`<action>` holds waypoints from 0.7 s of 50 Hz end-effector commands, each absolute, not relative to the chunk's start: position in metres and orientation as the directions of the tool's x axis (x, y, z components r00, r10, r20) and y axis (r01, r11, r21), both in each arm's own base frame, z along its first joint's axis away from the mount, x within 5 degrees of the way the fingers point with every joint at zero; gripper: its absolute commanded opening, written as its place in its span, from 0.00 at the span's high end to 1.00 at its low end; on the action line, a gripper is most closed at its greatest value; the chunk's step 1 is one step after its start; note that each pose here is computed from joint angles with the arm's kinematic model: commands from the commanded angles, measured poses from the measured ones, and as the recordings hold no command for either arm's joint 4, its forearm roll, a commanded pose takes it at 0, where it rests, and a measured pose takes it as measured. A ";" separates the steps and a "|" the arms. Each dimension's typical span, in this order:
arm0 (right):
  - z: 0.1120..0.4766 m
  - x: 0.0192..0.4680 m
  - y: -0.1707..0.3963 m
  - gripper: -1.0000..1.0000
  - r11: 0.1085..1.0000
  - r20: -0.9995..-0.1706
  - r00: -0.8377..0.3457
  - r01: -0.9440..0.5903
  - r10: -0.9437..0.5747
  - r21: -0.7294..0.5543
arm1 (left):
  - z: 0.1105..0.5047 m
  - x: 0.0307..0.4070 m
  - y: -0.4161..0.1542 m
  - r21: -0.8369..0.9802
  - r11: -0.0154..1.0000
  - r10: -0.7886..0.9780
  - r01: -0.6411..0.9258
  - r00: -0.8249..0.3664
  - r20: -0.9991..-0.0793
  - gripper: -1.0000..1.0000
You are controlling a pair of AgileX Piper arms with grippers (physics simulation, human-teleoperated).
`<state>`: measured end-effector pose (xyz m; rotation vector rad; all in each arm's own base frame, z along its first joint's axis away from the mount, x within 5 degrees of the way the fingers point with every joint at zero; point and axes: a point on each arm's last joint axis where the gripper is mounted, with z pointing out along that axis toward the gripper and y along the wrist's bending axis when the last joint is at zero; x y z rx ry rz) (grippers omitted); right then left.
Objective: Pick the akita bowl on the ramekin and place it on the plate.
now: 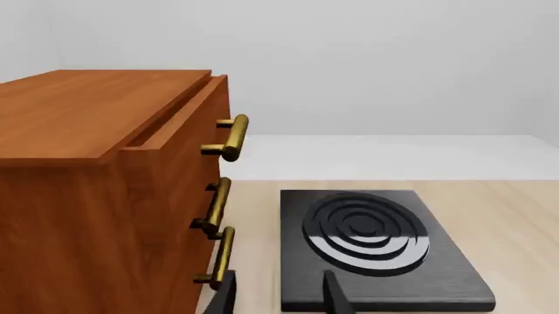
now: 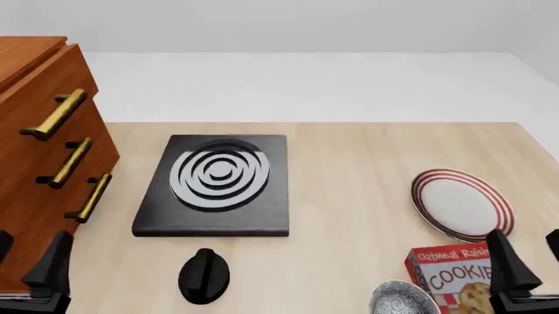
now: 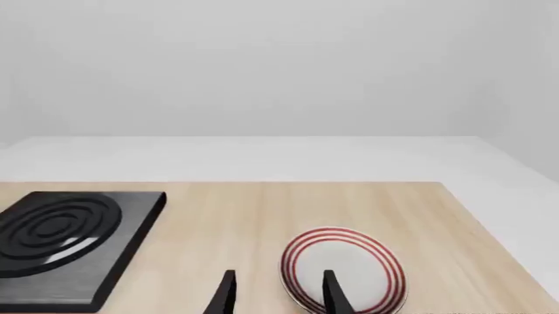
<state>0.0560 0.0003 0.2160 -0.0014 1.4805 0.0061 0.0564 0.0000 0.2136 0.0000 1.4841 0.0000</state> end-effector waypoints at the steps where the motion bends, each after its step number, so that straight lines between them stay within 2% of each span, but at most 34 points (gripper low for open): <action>1: 0.216 0.056 0.000 0.00 1.000 -0.996 0.084 0.006 -0.006 -0.006 | 0.215 0.057 0.000 0.000 1.000 0.000 0.000 0.086 -0.996 0.00; 23: 0.217 0.060 -0.001 0.00 1.000 -0.998 0.069 0.024 -0.016 -0.014 | 0.215 0.056 0.000 0.000 1.000 0.000 0.000 0.086 -0.996 0.00; 25: 0.219 0.071 -0.003 0.00 0.999 -0.999 0.017 0.036 -0.031 -0.030 | 0.214 0.057 0.000 0.000 1.000 0.000 0.000 0.086 -0.996 0.00; 35: 0.266 0.072 -0.001 0.00 1.000 -0.999 0.031 0.011 -0.025 -0.025 | 0.214 0.056 0.000 0.000 1.000 0.000 0.000 0.086 -0.996 0.00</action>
